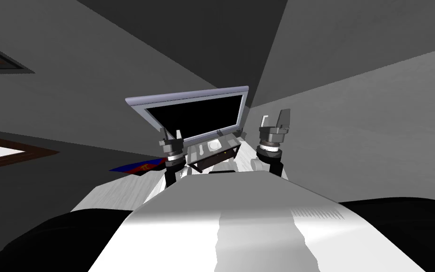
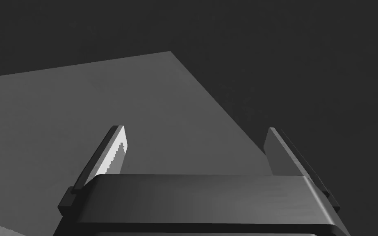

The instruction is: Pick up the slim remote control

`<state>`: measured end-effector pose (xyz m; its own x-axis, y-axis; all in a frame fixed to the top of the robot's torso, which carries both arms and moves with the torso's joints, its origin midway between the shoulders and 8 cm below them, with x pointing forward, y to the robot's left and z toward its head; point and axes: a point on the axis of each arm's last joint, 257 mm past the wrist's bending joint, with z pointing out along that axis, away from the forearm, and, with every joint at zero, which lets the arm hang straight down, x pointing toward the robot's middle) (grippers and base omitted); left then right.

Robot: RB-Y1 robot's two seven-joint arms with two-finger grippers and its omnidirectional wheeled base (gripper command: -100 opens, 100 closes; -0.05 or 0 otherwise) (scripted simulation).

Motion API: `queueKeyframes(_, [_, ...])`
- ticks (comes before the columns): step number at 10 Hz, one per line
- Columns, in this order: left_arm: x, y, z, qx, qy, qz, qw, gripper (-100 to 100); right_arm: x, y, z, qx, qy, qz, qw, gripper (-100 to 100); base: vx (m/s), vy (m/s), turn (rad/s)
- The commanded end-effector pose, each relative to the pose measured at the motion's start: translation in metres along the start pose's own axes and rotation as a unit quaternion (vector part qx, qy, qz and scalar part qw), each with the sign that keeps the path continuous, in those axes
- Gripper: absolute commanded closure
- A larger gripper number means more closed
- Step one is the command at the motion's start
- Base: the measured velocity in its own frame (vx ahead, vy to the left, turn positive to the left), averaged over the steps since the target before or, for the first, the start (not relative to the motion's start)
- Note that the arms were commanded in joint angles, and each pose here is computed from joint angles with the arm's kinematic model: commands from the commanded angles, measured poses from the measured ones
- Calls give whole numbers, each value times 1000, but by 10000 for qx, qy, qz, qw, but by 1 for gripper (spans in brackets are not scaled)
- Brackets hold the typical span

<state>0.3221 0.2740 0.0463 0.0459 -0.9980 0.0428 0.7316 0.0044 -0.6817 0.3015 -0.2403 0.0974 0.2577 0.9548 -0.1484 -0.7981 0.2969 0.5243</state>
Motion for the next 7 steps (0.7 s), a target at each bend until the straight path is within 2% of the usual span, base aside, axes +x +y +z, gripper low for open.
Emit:
queueKeyframes(1, [0,3,-3,-49,119,74,9999,-100,0,0,0,0,0,0,10000,0,-15,-8,-7])
queueKeyframes(4, [-4,18,-16,-237,390,285,9986,-100,0,0,0,0,0,0,10000,0,-48,-35,-29])
queueKeyframes(7, [-17,43,-40,-598,668,537,9945,-100,0,0,0,0,0,1,10000,0,-63,-60,-76])
